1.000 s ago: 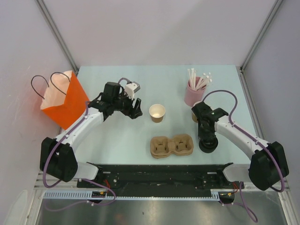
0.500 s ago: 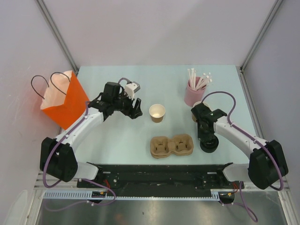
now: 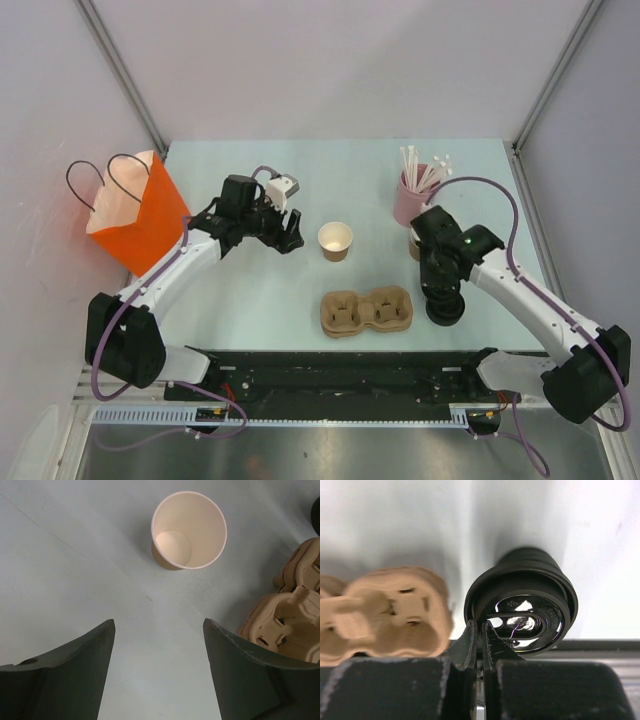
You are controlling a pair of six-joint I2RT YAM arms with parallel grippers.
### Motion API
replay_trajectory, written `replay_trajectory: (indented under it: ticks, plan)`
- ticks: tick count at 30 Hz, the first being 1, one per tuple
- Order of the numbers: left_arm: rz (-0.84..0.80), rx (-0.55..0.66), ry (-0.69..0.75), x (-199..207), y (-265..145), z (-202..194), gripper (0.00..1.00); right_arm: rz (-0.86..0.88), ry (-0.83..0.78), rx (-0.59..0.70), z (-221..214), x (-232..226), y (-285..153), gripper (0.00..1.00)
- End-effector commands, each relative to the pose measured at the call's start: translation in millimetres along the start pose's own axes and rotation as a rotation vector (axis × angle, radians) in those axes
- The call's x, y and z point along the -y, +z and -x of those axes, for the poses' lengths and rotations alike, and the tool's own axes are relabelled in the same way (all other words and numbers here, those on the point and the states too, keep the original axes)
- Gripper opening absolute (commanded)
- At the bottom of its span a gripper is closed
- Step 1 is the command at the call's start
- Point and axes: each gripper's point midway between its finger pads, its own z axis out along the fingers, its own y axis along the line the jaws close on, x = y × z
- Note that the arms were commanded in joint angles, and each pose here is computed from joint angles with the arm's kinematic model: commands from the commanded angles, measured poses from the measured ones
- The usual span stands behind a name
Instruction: Pack the takeout coffee
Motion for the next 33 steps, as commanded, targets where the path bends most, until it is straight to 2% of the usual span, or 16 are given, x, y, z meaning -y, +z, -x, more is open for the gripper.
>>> replay_trajectory:
  ticks: [1, 3, 5, 7, 8, 10, 15, 16, 22, 29, 33]
  plan:
    - [0.006, 0.036, 0.011, -1, -3, 16, 0.76, 0.166, -0.152, 0.171, 53, -46, -46, 0.00]
    - [0.041, 0.037, 0.004, -7, -4, 18, 0.73, 0.271, -0.251, 0.257, 85, -84, -66, 0.00]
    - [0.056, 0.040, -0.006, -11, -4, 19, 0.70, 0.382, -0.328, 0.281, 108, -125, -72, 0.00]
    - [0.071, 0.041, -0.032, -18, -6, 19, 0.68, 0.414, -0.411, 0.263, 116, -150, -66, 0.00]
    - [0.081, 0.039, -0.044, -21, -6, 17, 0.66, 0.413, -0.451, 0.192, 115, -165, -44, 0.00]
    - [0.106, 0.039, -0.084, -33, -9, 15, 0.62, 0.431, -0.515, 0.221, 135, -185, -48, 0.00]
    - [0.122, 0.035, -0.114, -41, -9, 13, 0.59, 0.433, -0.606, 0.104, 144, -221, -7, 0.00]
    - [0.119, 0.036, -0.116, -41, -8, 13, 0.59, 0.449, -0.612, 0.123, 150, -230, -13, 0.00]
    - [0.120, 0.016, -0.122, -43, -3, 7, 0.59, 0.440, -0.672, 0.073, 146, -241, 6, 0.00]
    - [0.115, 0.013, -0.118, -43, -2, 6, 0.59, 0.430, -0.672, -0.028, 131, -241, 24, 0.00]
    - [0.115, 0.013, -0.118, -43, -2, 6, 0.59, 0.416, -0.669, -0.039, 132, -241, 23, 0.00]
